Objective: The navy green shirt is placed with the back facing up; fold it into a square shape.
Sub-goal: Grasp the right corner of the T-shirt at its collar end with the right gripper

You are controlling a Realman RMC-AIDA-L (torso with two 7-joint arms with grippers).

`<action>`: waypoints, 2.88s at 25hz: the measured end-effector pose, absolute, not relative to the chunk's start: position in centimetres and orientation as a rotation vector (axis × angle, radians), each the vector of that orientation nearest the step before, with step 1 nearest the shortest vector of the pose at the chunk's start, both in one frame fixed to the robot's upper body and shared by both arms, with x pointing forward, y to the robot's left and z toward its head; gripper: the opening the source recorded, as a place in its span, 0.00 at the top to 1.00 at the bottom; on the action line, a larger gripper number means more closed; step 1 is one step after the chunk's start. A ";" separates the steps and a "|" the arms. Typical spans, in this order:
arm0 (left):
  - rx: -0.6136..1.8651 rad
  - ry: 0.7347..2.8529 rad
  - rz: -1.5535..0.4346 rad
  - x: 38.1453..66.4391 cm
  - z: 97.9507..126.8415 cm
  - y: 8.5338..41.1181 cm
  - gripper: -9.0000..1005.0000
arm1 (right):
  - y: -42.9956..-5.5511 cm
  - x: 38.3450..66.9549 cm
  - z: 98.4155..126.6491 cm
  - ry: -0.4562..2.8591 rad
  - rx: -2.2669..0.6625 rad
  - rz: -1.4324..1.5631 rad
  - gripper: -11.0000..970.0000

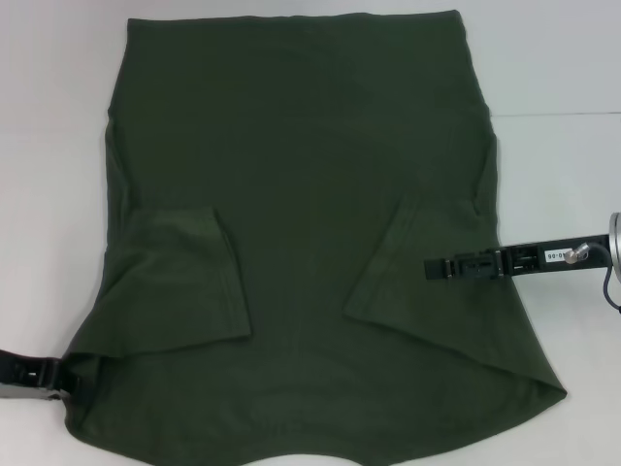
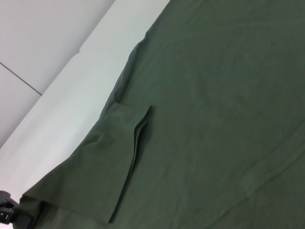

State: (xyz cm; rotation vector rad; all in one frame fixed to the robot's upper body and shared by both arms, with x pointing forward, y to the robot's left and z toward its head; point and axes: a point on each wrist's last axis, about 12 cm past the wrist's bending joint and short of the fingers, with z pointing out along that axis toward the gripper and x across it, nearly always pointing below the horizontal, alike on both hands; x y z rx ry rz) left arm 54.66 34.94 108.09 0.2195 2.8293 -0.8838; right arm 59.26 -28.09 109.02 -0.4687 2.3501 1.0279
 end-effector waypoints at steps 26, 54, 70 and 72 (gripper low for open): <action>0.262 2.797 -0.900 55.4 109.4 34.9 0.96 | -33.2 57.0 109.8 2.597 -0.178 1.123 0.25; 0.260 2.780 -0.911 55.9 109.7 34.7 0.96 | -35.9 53.6 107.6 2.709 -0.067 1.102 0.25; 0.267 2.773 -0.913 56.4 110.1 34.3 0.96 | -35.0 53.7 107.1 2.705 -0.071 1.102 0.25; 0.266 2.773 -0.913 56.4 110.1 34.3 0.96 | -35.0 53.7 107.0 2.704 -0.070 1.099 0.25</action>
